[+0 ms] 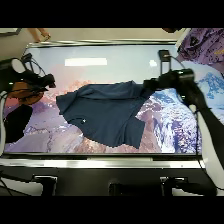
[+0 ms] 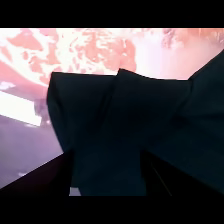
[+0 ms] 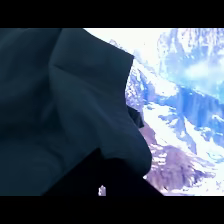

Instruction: Fold the clothes and pants, and hang the long-sleeved shirts on hangers.

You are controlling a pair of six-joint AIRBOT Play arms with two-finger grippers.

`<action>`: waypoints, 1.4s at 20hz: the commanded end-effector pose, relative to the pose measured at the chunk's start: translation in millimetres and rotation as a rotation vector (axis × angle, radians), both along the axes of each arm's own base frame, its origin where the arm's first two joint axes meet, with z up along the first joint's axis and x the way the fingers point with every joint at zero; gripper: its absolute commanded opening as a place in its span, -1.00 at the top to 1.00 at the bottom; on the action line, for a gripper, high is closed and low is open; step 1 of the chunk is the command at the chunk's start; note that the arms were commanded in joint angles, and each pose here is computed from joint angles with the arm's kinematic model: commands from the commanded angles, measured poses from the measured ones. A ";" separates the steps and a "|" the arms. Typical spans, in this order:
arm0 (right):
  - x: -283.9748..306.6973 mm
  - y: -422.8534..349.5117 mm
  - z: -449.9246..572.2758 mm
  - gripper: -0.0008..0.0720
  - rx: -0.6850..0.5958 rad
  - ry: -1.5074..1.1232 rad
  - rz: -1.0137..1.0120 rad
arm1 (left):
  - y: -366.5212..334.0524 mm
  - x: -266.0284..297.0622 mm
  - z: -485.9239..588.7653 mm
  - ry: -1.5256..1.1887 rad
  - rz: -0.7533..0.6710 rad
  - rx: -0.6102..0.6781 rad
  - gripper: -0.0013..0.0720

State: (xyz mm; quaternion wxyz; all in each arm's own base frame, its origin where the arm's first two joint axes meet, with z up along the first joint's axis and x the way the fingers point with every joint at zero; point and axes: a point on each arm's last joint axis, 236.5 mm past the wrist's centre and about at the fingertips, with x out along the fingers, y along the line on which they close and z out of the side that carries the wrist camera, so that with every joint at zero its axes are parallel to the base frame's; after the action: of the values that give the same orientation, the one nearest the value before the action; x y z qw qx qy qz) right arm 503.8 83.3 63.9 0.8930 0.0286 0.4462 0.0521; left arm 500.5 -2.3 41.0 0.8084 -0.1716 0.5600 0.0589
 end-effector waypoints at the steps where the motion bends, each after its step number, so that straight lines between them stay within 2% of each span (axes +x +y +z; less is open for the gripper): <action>1: -13.6 -47.9 25.2 0.90 0.135 0.017 -0.065 | 23.8 -46.1 36.3 0.000 0.063 -0.024 -0.34; 3: -26.3 -71.3 19.8 0.90 0.154 0.077 -0.112 | -2.5 -90.4 25.4 0.046 0.068 -0.133 -0.34; 7: -31.0 -74.9 17.2 0.90 0.168 0.100 -0.122 | -103.4 -180.9 -26.7 0.128 0.141 -0.481 -0.34; 11: -33.2 -74.3 16.0 0.90 0.166 0.110 -0.117 | -180.9 -252.4 -83.1 0.210 0.200 -0.655 -0.34; 14: -35.8 -73.7 14.5 0.90 0.167 0.123 -0.114 | -223.6 -281.9 -106.1 0.239 0.169 -0.689 -0.34; 18: -37.9 -73.0 13.4 0.90 0.168 0.133 -0.112 | -261.2 -293.8 -122.9 0.253 0.175 -0.703 -0.34; 28: -43.6 -71.6 10.3 0.90 0.168 0.161 -0.107 | -309.3 -268.5 -142.5 0.254 0.098 -0.649 -0.34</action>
State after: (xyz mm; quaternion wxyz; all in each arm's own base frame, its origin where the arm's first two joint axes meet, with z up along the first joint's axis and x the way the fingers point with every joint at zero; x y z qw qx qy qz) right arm 462.1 11.5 75.0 0.8523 0.1314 0.5047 0.0388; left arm 223.7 -299.4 -94.4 0.6304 -0.4465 0.6321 -0.0608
